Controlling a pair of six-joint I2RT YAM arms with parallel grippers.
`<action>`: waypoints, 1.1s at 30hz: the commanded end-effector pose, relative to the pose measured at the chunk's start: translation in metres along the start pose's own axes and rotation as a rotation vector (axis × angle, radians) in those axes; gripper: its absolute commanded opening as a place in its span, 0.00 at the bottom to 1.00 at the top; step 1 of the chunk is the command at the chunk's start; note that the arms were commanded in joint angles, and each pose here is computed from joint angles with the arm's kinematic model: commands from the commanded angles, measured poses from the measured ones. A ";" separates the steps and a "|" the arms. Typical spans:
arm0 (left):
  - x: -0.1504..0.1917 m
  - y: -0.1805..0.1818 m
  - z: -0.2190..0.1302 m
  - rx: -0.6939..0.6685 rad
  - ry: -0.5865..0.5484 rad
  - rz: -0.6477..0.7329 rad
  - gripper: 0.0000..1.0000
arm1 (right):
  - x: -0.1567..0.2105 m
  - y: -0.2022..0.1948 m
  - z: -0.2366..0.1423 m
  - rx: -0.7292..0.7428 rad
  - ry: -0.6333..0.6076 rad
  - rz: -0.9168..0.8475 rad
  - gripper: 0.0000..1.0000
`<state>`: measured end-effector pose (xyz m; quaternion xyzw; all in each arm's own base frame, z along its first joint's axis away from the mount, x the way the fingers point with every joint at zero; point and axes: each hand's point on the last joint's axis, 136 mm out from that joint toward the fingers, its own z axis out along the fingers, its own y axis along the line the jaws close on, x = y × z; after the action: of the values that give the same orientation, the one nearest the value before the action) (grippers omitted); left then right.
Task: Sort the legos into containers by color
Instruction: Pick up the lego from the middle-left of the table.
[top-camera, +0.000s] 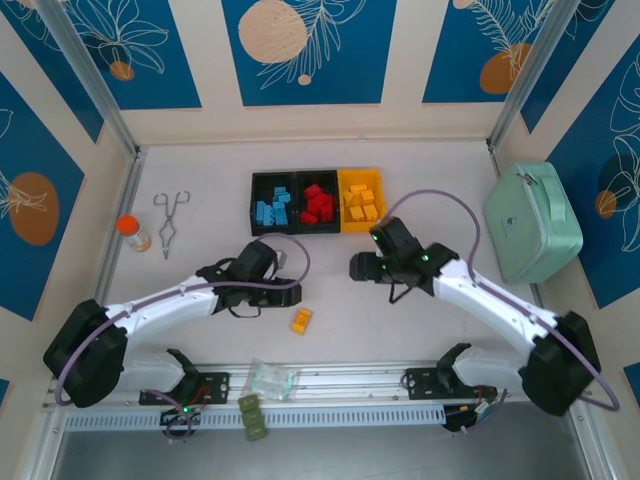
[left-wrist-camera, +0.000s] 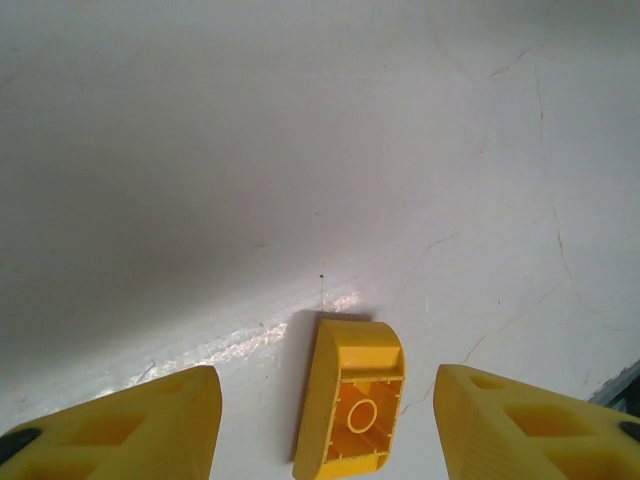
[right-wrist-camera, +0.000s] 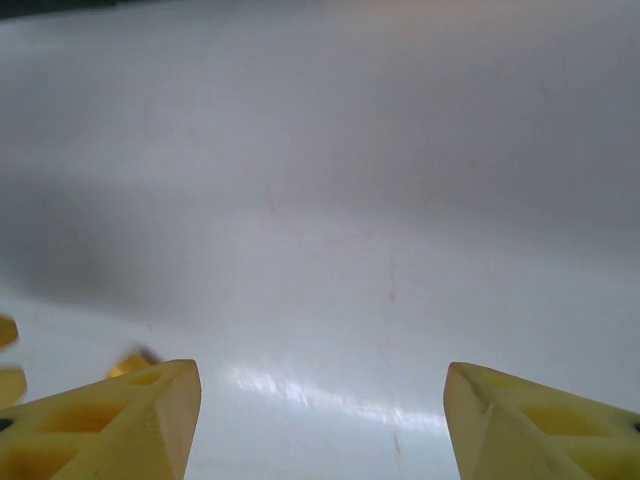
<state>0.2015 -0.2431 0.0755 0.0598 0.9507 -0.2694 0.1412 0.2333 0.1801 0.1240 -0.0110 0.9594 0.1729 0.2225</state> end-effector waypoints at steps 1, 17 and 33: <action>-0.003 -0.003 0.001 -0.056 0.015 0.059 0.58 | 0.021 -0.004 -0.008 -0.074 -0.001 0.075 0.66; 0.013 -0.014 0.023 -0.243 0.138 0.233 0.61 | 0.066 -0.024 -0.008 -0.169 -0.016 0.175 0.66; 0.049 -0.006 0.052 -0.391 0.303 0.324 0.40 | 0.080 -0.035 0.007 -0.143 0.015 0.230 0.66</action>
<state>0.1677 -0.2786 0.0206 0.2184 0.9724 -0.0629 0.0532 0.1687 0.1509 0.0734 0.0727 0.9440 0.2525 0.1994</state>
